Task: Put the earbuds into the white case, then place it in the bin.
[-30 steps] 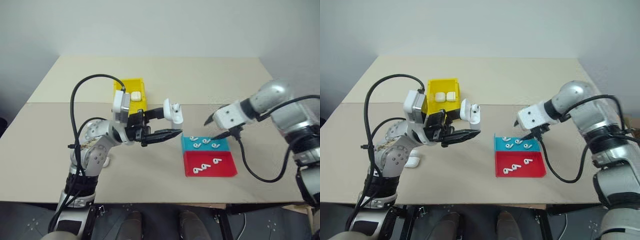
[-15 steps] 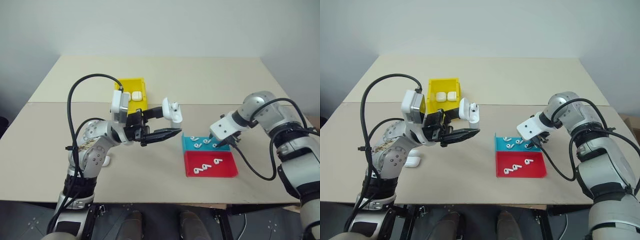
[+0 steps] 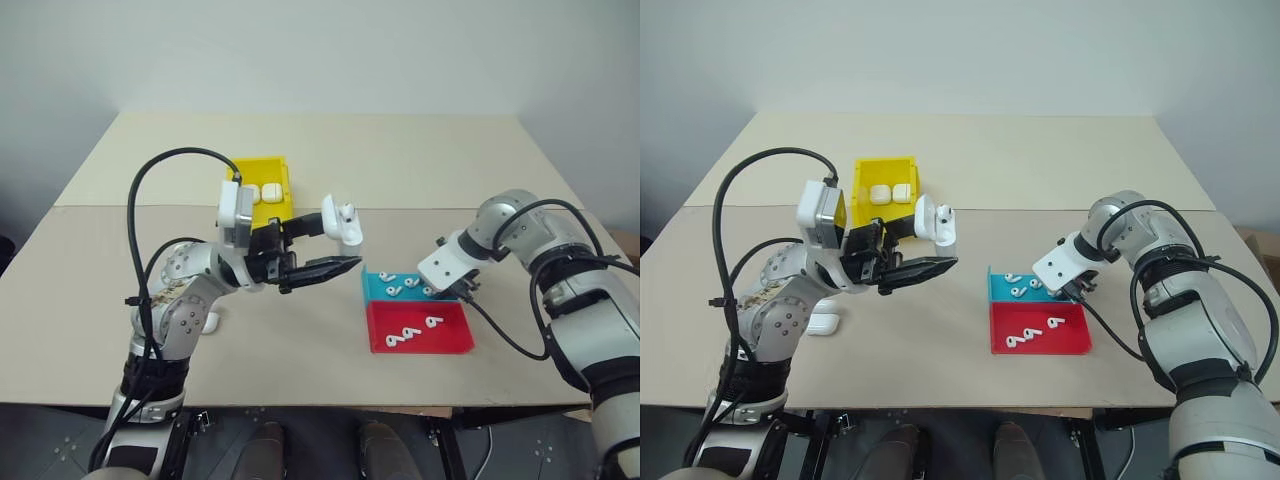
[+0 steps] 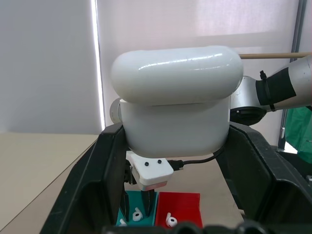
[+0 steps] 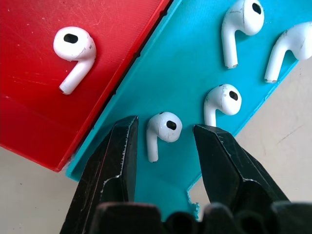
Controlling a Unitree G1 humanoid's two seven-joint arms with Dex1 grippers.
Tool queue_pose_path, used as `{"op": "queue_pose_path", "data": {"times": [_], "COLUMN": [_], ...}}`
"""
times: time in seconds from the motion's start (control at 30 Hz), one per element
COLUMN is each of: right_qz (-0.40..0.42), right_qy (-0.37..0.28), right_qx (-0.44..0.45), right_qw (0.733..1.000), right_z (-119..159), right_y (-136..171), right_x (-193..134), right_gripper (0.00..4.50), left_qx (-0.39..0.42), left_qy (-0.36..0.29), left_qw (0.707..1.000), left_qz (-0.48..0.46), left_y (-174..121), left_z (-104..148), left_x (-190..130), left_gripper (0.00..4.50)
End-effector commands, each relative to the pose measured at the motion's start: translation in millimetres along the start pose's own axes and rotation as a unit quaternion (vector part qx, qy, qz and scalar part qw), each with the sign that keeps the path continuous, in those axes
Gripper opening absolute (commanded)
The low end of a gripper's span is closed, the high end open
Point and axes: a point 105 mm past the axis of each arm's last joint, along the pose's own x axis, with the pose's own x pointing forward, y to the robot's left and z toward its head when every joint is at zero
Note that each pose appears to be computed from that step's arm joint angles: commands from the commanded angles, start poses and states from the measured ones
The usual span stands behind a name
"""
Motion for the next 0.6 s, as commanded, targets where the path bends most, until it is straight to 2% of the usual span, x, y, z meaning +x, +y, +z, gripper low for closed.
{"op": "queue_pose_path", "data": {"times": [0.03, 0.07, 0.17, 0.3, 0.33, 0.6], "right_qz": [0.001, 0.001, 0.002, 0.005, 0.006, -0.004], "right_qy": [0.020, 0.022, 0.022, 0.017, 0.016, 0.006], "right_qx": [-0.011, -0.011, -0.013, -0.013, -0.012, 0.008], "right_qw": [1.000, 1.000, 1.000, 1.000, 1.000, 1.000], "right_z": [-4.3, -5.0, -4.5, -3.1, -3.1, -5.9], "right_y": [0.0, 0.4, 0.2, 1.2, 1.9, 5.3], "right_x": [-1.7, -0.6, 2.1, 5.6, 6.3, 2.6], "right_gripper": [2.19, 2.19, 1.60, 0.24, 0.03, 0.03], "left_qx": [0.028, 0.029, 0.030, 0.030, 0.030, 0.027], "left_qy": [-0.015, -0.015, -0.014, -0.013, -0.014, -0.014], "left_qw": [0.999, 0.999, 0.999, 0.999, 0.999, 0.999], "left_qz": [-0.008, -0.007, -0.007, -0.007, -0.008, -0.014], "left_y": [-5.3, -5.4, -5.5, -5.9, -5.8, -5.8], "left_z": [13.5, 13.7, 14.3, 14.9, 15.3, 14.1], "left_x": [1.1, 0.9, 0.0, 0.1, 0.4, 2.1], "left_gripper": [2.74, 2.74, 2.74, 2.74, 2.74, 2.74]}}
